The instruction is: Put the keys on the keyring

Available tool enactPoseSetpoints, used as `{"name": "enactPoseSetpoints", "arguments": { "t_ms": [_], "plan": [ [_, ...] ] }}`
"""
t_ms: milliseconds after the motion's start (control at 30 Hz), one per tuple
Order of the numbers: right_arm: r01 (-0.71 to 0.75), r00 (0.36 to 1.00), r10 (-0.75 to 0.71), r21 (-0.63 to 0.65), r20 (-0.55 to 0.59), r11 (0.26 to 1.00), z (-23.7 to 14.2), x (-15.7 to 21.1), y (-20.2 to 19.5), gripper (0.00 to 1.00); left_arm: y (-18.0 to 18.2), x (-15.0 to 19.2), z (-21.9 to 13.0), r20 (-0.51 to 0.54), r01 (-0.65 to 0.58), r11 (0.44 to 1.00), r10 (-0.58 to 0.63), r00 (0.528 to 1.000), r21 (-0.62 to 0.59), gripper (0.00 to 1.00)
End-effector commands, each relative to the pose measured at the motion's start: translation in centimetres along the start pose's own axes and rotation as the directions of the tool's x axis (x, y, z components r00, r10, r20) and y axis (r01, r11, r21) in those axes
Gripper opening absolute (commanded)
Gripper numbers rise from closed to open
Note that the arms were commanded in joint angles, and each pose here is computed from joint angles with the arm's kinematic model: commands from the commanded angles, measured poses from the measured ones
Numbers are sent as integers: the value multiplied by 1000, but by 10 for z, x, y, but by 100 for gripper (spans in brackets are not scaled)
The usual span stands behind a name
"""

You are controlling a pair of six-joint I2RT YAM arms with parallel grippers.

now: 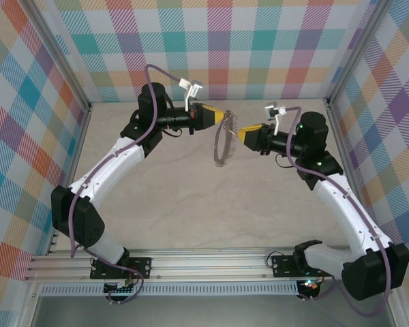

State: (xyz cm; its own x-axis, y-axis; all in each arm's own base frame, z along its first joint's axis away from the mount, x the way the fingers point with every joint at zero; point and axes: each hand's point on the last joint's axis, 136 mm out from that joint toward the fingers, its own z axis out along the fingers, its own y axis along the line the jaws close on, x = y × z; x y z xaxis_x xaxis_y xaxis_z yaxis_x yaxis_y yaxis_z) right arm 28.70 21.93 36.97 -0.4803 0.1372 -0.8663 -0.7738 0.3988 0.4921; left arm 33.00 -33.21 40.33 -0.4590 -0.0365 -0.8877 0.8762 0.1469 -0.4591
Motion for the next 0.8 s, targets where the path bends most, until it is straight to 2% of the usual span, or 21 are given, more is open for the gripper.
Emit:
{"name": "enactPoseSetpoints", "arguments": {
  "t_ms": [0, 300, 767],
  "plan": [
    [-4, 998, 7, -39, 61, 999, -3, -19, 10, 28, -11, -11, 2, 43, -41, 999, 39, 998, 31, 0],
    [-78, 985, 98, -137, 146, 988, 12, -55, 12, 30, -15, -14, 1, 63, -34, 999, 31, 998, 36, 0],
    [-94, 983, 122, -203, 134, 975, 32, -52, 22, 33, -14, -14, 3, 65, -29, 999, 27, 998, 39, 0]
  ]
}}
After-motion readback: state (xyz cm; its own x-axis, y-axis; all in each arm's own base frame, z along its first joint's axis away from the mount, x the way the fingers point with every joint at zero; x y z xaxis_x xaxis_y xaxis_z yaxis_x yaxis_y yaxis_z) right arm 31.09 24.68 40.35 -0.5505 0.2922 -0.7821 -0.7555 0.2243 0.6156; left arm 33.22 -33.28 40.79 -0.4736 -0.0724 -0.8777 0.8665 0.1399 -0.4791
